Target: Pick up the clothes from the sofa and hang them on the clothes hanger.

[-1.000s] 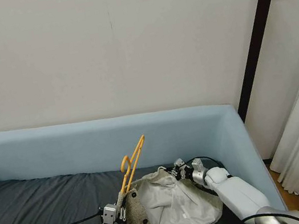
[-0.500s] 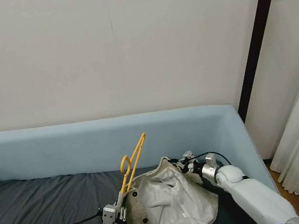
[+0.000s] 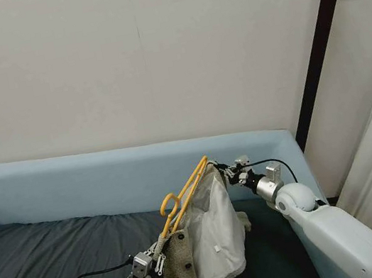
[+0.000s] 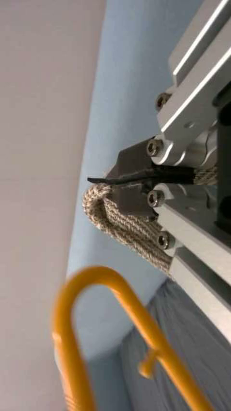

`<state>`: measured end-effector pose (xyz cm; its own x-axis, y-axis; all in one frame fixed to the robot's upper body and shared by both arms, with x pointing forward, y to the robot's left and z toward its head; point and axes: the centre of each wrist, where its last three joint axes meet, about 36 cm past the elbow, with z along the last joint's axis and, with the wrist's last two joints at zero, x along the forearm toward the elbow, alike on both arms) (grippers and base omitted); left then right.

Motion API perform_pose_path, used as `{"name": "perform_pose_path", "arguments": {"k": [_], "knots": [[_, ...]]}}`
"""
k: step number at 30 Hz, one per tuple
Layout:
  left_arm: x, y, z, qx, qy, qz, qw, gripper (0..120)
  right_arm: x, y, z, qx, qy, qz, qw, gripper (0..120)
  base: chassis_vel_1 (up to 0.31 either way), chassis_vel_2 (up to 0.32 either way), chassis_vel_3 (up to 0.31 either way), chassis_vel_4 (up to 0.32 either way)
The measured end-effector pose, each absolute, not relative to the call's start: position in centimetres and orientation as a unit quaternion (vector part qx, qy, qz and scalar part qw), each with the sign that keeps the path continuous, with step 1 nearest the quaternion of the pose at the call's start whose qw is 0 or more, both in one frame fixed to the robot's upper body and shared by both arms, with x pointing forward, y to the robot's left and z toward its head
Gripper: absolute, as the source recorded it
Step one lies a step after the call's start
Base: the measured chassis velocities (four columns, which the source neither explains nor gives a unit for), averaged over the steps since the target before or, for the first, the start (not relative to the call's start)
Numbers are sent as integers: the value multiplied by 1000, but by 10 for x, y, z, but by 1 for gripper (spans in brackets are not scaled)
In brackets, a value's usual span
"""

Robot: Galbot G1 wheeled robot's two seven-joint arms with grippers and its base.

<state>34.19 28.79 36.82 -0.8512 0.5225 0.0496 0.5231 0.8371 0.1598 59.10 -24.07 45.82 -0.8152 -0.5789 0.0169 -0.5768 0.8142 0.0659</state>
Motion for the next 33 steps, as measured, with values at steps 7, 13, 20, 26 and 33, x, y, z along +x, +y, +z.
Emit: {"name": "perform_pose_path", "arguments": {"k": [7,13,20,26,33], "knots": [[341,291,368,-282,-955,-92,5,3,593,-233,480,271,-962,-26,-6,0,0,0,0,0],[344,293,362,-279,-955,-97,16,3,585,-222,502,291,-954,-38,-59,0,0,0,0,0],[349,295,357,-246,-964,-97,35,3,570,-209,515,329,-937,-28,-111,0,0,0,0,0],[352,297,356,-230,-968,-81,54,3,552,-192,515,360,-922,-2,-143,0,0,0,0,0],[353,295,346,-238,-966,-69,69,3,537,-163,510,430,-884,-11,-183,0,0,0,0,0]]}}
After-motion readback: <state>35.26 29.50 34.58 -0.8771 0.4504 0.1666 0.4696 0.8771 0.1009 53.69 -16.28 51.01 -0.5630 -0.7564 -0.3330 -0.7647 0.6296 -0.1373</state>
